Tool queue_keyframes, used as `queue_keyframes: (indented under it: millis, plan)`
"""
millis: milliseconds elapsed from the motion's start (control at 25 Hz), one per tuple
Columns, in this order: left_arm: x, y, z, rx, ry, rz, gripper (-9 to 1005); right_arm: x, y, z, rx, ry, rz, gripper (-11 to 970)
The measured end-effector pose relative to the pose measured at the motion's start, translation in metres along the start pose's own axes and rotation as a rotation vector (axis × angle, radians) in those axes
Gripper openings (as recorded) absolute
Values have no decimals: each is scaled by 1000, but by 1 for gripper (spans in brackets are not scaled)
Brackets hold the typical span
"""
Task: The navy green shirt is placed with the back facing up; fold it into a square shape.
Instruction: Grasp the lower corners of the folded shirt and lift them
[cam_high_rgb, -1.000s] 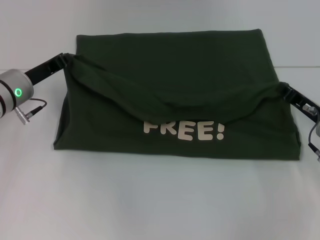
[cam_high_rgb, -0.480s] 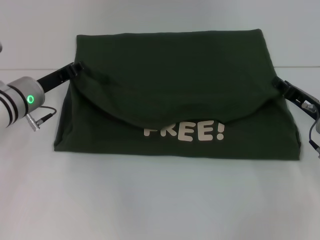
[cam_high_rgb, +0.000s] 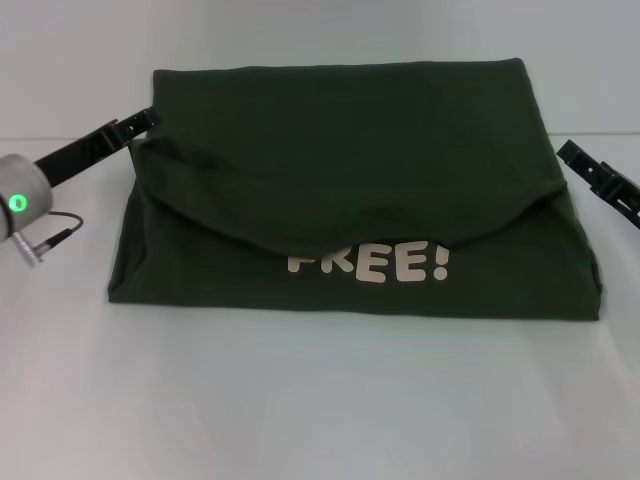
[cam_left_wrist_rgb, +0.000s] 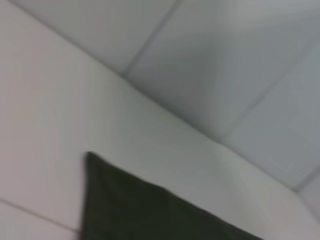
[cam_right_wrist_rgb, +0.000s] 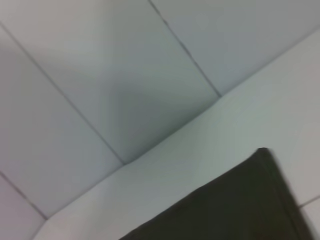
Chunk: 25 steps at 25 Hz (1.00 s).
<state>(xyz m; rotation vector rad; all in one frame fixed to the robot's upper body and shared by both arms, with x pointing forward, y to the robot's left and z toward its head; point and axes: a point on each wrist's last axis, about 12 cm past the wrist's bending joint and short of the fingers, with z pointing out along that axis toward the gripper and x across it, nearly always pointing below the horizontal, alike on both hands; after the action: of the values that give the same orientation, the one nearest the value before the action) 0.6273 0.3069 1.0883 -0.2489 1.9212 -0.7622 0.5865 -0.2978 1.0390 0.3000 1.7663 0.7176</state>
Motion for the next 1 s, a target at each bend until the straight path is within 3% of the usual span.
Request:
queue_keyframes:
  millis: [120, 360, 400, 720, 1000]
  plan:
    - [-10, 3, -21, 103, 83, 15, 701, -1, -1, -8, -48, 15, -11, 707]
    - [-14, 1, -58, 184, 401, 96, 740, 3, 7, -23, -206, 135, -114, 936]
    - [-13, 2, -61, 177, 436, 107, 739, 5, 8, -26, -239, 167, -136, 936]
    - [-10, 12, -59, 70, 547, 239, 754, 17, 23, -50, -517, 418, -306, 932]
    - [-4, 13, -45, 7, 535, 312, 801, 23, 26, -56, -554, 458, -317, 927]
